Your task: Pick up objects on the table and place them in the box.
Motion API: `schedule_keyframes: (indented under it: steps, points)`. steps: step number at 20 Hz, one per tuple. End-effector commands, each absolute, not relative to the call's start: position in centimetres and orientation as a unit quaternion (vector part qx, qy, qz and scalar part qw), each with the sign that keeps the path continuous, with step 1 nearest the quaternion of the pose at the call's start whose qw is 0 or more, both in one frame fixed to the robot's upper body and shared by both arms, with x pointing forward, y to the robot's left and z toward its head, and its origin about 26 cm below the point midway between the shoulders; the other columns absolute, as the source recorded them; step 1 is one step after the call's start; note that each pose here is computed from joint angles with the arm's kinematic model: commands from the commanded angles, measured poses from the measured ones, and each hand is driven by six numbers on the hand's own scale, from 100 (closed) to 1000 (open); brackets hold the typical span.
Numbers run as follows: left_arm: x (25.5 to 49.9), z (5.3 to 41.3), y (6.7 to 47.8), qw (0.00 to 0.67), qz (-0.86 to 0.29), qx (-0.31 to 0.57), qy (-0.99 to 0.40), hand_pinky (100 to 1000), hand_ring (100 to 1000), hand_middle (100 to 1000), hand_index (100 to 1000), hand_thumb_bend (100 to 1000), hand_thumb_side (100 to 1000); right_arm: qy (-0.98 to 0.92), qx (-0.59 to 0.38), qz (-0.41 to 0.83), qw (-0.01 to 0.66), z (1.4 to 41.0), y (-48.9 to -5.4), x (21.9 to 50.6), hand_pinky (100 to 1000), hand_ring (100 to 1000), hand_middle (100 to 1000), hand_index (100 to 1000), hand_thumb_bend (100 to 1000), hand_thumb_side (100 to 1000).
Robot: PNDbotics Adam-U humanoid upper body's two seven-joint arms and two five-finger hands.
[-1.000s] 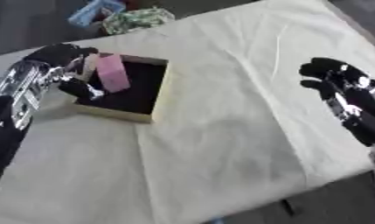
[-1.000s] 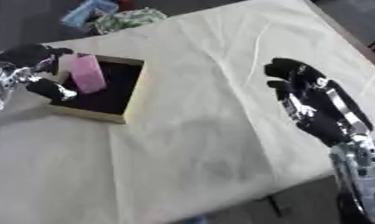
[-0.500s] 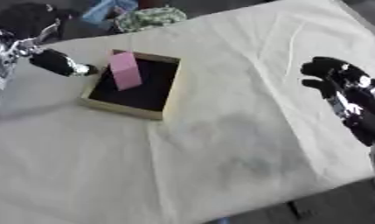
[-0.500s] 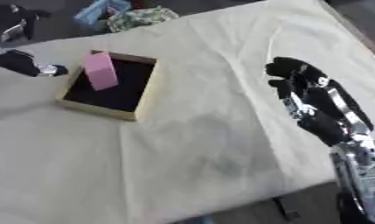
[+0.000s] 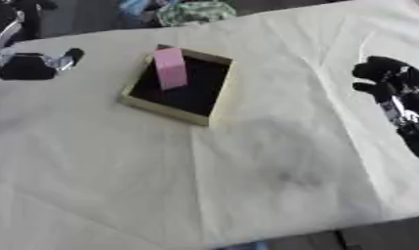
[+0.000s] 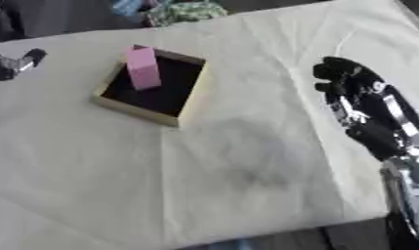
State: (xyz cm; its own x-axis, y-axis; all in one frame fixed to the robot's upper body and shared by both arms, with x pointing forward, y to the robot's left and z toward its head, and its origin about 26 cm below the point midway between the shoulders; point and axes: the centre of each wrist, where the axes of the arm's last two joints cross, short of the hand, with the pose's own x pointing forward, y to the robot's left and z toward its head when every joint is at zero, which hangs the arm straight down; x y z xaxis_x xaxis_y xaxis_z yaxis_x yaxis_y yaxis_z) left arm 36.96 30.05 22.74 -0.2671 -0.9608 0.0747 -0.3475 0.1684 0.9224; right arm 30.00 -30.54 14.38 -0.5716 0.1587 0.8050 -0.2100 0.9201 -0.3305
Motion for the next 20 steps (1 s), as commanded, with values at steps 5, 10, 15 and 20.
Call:
schedule_keyframes:
  steps: [5, 10, 15, 20]
  points:
    - [33.0, 20.8, 27.9, 0.394, -0.305, 0.438, -0.748, 721, 557, 527, 860, 242, 651, -0.873, 0.01, 0.197, 0.445, 15.4, -30.5, 29.9, 863, 885, 794, 879, 100, 428]
    - [29.9, 19.1, 26.6, 0.416, -0.244, 0.398, -0.78, 712, 554, 528, 855, 202, 639, -0.874, 0.011, 0.201, 0.442, 15.5, -30.4, 30.0, 863, 884, 794, 879, 100, 425]
    - [29.2, 17.9, 26.1, 0.416, -0.21, 0.363, -0.807, 703, 551, 527, 853, 170, 631, -0.876, 0.011, 0.201, 0.438, 15.6, -30.4, 30.1, 863, 883, 794, 879, 100, 424]
    - [29.2, 16.8, 26.1, 0.422, -0.178, 0.333, -0.824, 696, 545, 523, 843, 116, 618, -0.877, 0.01, 0.202, 0.436, 15.7, -30.4, 30.2, 861, 879, 791, 878, 100, 423]
